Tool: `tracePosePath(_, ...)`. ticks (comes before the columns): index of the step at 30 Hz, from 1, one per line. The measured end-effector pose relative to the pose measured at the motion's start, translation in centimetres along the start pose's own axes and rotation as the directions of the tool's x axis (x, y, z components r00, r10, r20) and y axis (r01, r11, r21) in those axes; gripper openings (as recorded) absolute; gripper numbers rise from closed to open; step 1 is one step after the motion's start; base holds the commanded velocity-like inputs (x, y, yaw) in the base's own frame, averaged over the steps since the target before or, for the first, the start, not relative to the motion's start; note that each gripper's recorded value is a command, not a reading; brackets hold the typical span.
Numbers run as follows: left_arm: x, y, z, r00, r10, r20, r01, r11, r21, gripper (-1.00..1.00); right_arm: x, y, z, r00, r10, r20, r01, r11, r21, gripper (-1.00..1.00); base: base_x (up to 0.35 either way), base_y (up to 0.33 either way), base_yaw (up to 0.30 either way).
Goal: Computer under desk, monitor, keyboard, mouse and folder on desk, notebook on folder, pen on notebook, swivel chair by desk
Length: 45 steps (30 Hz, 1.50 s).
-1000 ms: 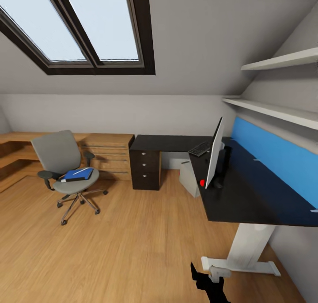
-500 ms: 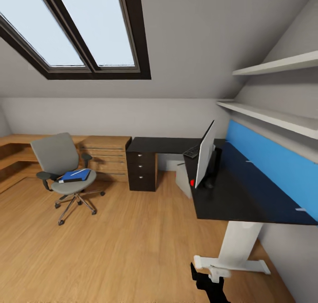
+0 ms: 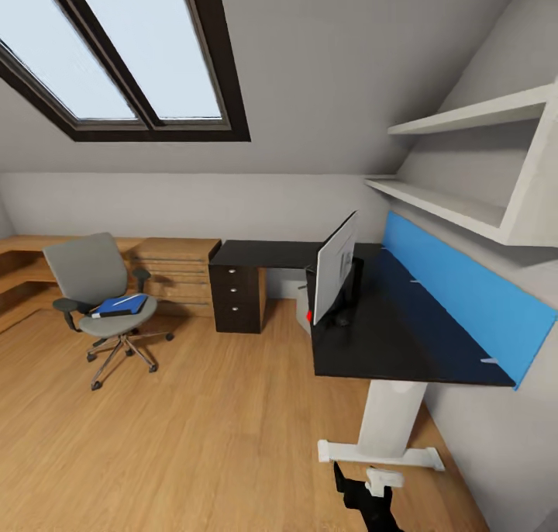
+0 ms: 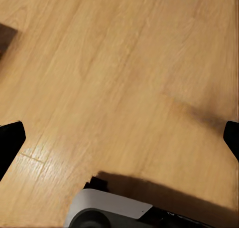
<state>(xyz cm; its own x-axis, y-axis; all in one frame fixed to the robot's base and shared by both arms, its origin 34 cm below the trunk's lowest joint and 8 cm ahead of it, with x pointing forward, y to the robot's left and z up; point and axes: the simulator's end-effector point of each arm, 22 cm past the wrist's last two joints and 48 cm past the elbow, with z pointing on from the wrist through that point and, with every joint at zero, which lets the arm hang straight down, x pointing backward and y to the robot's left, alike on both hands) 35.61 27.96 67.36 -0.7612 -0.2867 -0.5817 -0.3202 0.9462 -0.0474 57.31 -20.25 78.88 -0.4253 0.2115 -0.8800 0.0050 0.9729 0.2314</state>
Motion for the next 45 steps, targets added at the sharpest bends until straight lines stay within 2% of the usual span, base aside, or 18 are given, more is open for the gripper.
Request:
tracePosePath(16,-0.1,0.1,-1.1,1.0,0.0,-0.001,0.0,1.0,0.0,1.0,-0.6,0.3,-0.9,1.0,0.005,0.0,-0.005,1.0,0.002,1.0,-0.02,-0.287,0.0)
tracePosePath(29,-0.2,-0.1,-1.1,1.0,0.003,0.006,-0.003,1.0,0.007,1.0,-1.2,0.2,-0.7,1.0,0.012,0.018,-0.012,1.0,0.008,1.0,0.055,-0.054,0.0)
tracePosePath(33,-0.2,-0.2,-1.1,1.0,0.004,0.005,-0.004,1.0,0.012,1.0,-4.5,0.5,0.5,0.996,0.013,0.093,-0.014,1.0,0.007,1.0,0.001,-0.001,0.0)
tracePosePath(35,-0.4,-0.3,-1.1,1.0,0.006,0.009,-0.006,1.0,0.014,1.0,-6.6,0.2,1.3,0.992,0.016,0.129,-0.02,0.999,0.03,1.0,0.0,0.0,0.0)
tracePosePath(38,-2.7,-0.7,-1.0,0.998,0.002,0.056,-0.003,1.0,0.025,1.0,-9.1,-0.6,2.4,0.989,0.023,0.144,-0.036,0.996,0.083,1.0,0.0,0.0,0.0)
tracePosePath(39,-5.0,-1.3,-0.9,0.995,-0.005,0.102,0.001,0.999,0.036,1.0,-10.7,-0.9,3.1,0.989,0.029,0.147,-0.044,0.994,0.103,1.0,0.0,0.0,0.0)
tracePosePath(42,-9.0,-2.2,-1.1,0.984,-0.018,0.177,0.008,0.998,0.058,1.0,-13.8,-0.7,4.1,0.987,0.04,0.153,-0.058,0.992,0.112,1.0,0.0,0.0,0.0)
tracePosePath(45,-12.0,-3.3,-1.5,0.977,-0.027,0.212,0.01,0.997,0.08,1.0,-17.0,-0.1,4.8,0.989,0.047,0.143,-0.062,0.992,0.106,1.0,0.0,0.0,0.0)
